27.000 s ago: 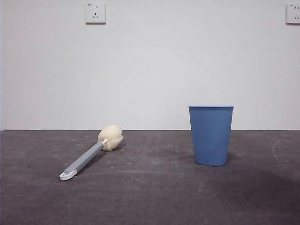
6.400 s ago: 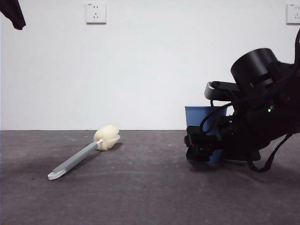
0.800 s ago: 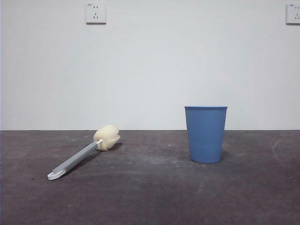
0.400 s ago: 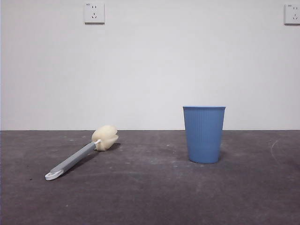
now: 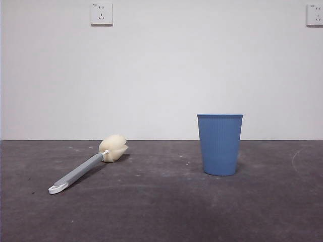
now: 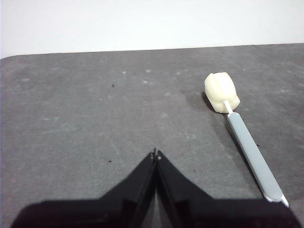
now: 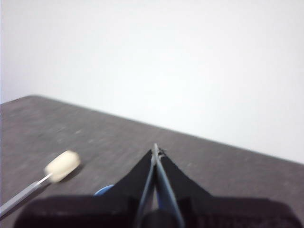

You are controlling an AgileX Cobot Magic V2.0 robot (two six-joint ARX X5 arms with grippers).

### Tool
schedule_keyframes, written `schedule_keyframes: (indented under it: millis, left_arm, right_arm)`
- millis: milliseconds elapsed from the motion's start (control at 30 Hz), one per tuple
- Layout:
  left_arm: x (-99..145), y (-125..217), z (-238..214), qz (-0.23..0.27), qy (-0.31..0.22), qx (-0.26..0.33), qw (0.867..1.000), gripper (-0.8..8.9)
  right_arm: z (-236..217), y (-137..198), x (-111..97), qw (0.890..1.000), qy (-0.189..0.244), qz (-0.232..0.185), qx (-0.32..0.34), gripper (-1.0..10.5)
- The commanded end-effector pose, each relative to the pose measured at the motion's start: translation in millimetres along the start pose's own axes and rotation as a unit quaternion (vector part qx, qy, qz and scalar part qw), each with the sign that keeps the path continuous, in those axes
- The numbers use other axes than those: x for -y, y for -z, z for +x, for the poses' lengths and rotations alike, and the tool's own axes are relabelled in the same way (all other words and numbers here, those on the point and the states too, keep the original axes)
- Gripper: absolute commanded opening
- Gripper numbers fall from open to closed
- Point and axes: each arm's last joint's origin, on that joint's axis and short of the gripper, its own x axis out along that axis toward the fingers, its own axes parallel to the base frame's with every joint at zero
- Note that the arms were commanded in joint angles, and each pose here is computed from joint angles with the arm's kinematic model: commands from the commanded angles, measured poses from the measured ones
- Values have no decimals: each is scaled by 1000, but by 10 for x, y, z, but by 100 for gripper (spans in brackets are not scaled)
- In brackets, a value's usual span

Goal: Pick up the cup brush,pick up the cup,insert the brush into the cup,clean the cup,put the cup brush back,put the cup back to the fixed position on the table

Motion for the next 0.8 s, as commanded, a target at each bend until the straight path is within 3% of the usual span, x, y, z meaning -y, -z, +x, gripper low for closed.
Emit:
schedule_keyframes:
  millis: [33, 267, 633, 800]
  left_arm:
    - [-5, 40, 12, -6, -2, -4, 1000, -4]
    - [-5, 40, 12, -6, -2, -5, 1000, -4]
    - [-5, 40, 12, -6, -2, -5, 1000, -4]
    - [-5, 40, 12, -6, -2, -5, 1000, -4]
  right_arm:
    - [-12, 258, -7, 999, 25, -3, 30, 1]
    - [-38, 936, -20, 996, 76, 22, 30, 1]
    - [-38, 1525, -11, 991, 122, 57, -6, 1]
    - [-8, 1817, -22, 985, 129, 101, -62, 1]
